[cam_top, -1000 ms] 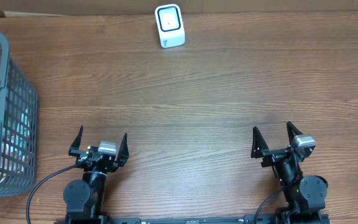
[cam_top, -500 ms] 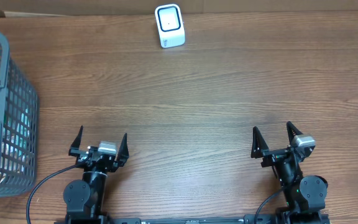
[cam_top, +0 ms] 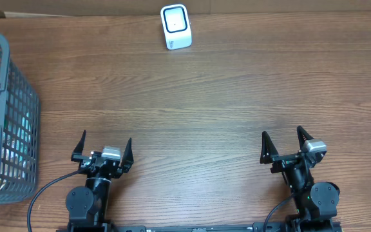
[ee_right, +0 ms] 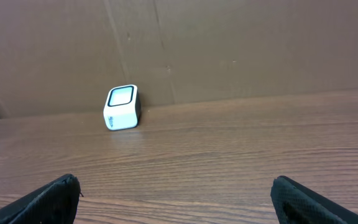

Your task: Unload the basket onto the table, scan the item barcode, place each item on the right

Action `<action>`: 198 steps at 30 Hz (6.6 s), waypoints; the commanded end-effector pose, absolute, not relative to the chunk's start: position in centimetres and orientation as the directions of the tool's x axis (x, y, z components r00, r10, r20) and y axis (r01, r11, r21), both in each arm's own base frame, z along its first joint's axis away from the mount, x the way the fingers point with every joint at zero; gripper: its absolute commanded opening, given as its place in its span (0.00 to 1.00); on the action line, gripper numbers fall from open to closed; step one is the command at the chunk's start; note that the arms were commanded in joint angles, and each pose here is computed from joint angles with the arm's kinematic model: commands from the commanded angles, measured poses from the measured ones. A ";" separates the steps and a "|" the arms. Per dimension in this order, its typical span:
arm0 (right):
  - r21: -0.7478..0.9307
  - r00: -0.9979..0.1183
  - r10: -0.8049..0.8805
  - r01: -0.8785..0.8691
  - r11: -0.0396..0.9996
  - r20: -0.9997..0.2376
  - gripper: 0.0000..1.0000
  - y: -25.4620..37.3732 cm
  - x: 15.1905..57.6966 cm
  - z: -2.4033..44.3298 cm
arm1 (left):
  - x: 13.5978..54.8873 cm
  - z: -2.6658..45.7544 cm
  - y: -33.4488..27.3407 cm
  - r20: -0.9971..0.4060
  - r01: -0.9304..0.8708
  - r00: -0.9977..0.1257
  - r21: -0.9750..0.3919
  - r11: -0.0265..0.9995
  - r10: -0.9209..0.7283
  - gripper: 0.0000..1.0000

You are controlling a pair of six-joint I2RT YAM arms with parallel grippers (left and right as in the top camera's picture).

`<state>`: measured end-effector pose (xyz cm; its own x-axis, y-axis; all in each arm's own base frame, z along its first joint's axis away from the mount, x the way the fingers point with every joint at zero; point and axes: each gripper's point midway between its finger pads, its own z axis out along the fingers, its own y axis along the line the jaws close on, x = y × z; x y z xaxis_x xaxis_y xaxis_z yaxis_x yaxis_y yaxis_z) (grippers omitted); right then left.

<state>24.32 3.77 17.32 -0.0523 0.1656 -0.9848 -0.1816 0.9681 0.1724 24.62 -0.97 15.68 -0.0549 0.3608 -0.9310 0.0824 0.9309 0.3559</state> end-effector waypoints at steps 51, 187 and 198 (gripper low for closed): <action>0.175 -0.047 0.169 -0.170 0.970 -0.984 1.00 3.5 24.4 17.2 | 24.3 36.3 -6.7 -0.837 0.321 -0.548 -0.217 0.922 -0.006 0.99; 0.175 -0.047 0.169 -0.170 0.970 -0.984 1.00 3.5 24.4 17.2 | 27.8 13.9 27.1 -0.071 -0.823 -0.510 -0.248 0.510 -0.857 0.04; 0.175 -0.047 0.169 -0.170 0.970 -0.984 1.00 3.5 24.4 17.2 | 29.3 30.7 24.5 -0.376 -0.700 -0.416 -0.449 0.555 -0.828 0.04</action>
